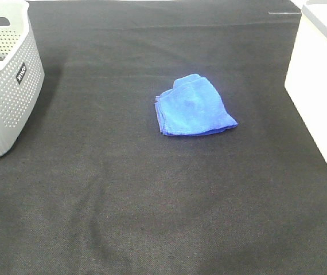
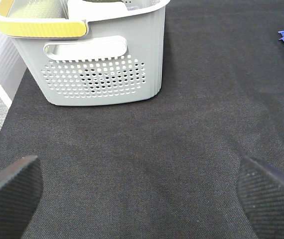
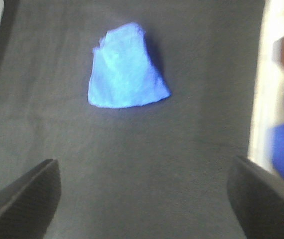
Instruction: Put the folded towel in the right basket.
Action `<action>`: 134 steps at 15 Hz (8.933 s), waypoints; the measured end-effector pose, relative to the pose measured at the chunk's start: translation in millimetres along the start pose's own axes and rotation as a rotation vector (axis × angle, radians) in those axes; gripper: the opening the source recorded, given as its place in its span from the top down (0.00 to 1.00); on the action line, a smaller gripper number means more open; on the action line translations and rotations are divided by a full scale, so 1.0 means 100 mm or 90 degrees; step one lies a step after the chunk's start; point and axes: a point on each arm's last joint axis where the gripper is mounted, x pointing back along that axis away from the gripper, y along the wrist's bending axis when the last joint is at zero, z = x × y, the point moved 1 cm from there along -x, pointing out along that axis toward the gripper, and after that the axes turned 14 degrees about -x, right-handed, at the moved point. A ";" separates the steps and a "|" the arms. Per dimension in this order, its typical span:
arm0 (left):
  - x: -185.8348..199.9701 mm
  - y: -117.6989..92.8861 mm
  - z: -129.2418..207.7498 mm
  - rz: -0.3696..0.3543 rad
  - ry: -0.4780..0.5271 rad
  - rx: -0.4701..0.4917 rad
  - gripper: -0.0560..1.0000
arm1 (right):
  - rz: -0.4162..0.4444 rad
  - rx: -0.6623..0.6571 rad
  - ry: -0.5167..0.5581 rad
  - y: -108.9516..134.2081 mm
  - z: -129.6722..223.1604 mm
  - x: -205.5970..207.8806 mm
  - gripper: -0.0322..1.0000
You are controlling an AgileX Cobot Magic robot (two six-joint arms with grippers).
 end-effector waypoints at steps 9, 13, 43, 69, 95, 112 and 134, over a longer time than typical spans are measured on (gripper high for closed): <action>0.00 0.00 0.00 0.000 0.000 0.000 0.01 | 0.005 0.061 0.222 0.27 -0.32 -2.11 0.13; 0.00 0.00 0.00 0.000 0.000 0.000 0.01 | 0.038 0.047 0.244 -0.07 -0.46 -2.93 0.13; 0.00 0.00 0.00 0.000 -0.001 0.000 0.01 | -0.136 -0.105 0.323 -0.64 -0.24 -3.91 0.16; 0.00 0.00 0.00 0.000 -0.001 0.000 0.01 | 0.089 0.163 -0.103 0.50 -1.11 -0.81 0.75; 0.00 0.00 0.00 0.002 -0.001 0.002 0.01 | 0.134 0.006 -0.030 -0.15 -0.96 -0.82 0.03; 0.00 -0.01 0.00 0.004 -0.002 0.003 0.01 | 0.166 -0.020 -0.190 -0.81 2.80 0.63 0.04; 0.00 -0.03 -0.01 0.017 -0.006 0.010 0.01 | 0.097 0.084 -0.285 -0.84 3.08 0.44 0.04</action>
